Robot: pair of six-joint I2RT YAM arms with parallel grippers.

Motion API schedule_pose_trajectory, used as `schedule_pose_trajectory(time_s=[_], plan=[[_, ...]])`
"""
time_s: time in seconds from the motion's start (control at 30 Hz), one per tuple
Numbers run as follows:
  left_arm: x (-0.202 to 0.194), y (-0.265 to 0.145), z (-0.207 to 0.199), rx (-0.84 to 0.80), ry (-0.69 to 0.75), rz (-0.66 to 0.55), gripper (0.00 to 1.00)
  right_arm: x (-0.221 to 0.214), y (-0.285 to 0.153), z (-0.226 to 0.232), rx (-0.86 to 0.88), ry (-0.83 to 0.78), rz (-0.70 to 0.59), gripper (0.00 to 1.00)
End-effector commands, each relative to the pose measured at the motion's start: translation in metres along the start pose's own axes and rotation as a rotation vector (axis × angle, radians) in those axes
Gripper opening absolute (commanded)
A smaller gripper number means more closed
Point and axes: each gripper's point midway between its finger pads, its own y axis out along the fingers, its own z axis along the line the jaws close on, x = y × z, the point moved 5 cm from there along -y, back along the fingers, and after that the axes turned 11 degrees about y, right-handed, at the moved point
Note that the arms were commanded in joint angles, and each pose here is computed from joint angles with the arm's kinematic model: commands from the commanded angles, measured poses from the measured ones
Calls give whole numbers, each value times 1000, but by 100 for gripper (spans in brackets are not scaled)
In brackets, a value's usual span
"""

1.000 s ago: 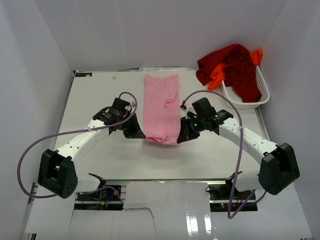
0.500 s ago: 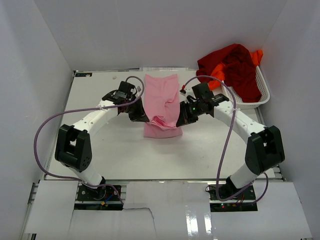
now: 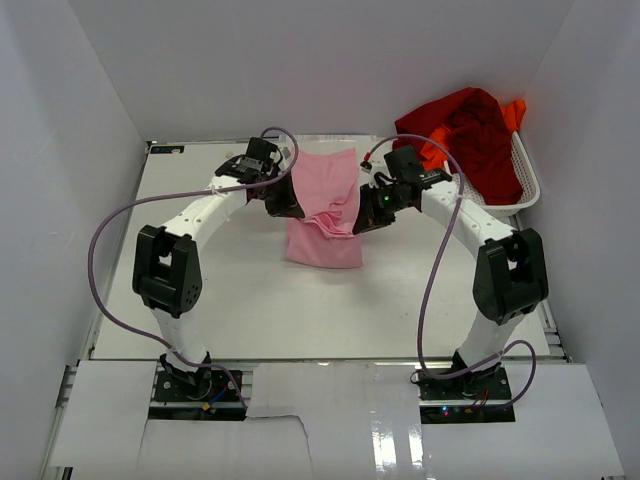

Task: Fold and stack the t-shirts
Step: Fold the folded rectangular tshirt in 1/3 of the way

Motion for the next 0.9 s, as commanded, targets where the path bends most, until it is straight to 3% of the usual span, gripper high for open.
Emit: schedule_pose_trajectory(time_s=[0.0,0.53,0.87], plan=[[21,-10,-3,6,39,-51,0,23,-8,8,21,-45,-39,8],[47,-7,23,43,3,-87,0,61,14,-7,-14,-24,-34,8],[66,20,27,0,24,-93,0,82,27,-17,-24,-13,-38,8]])
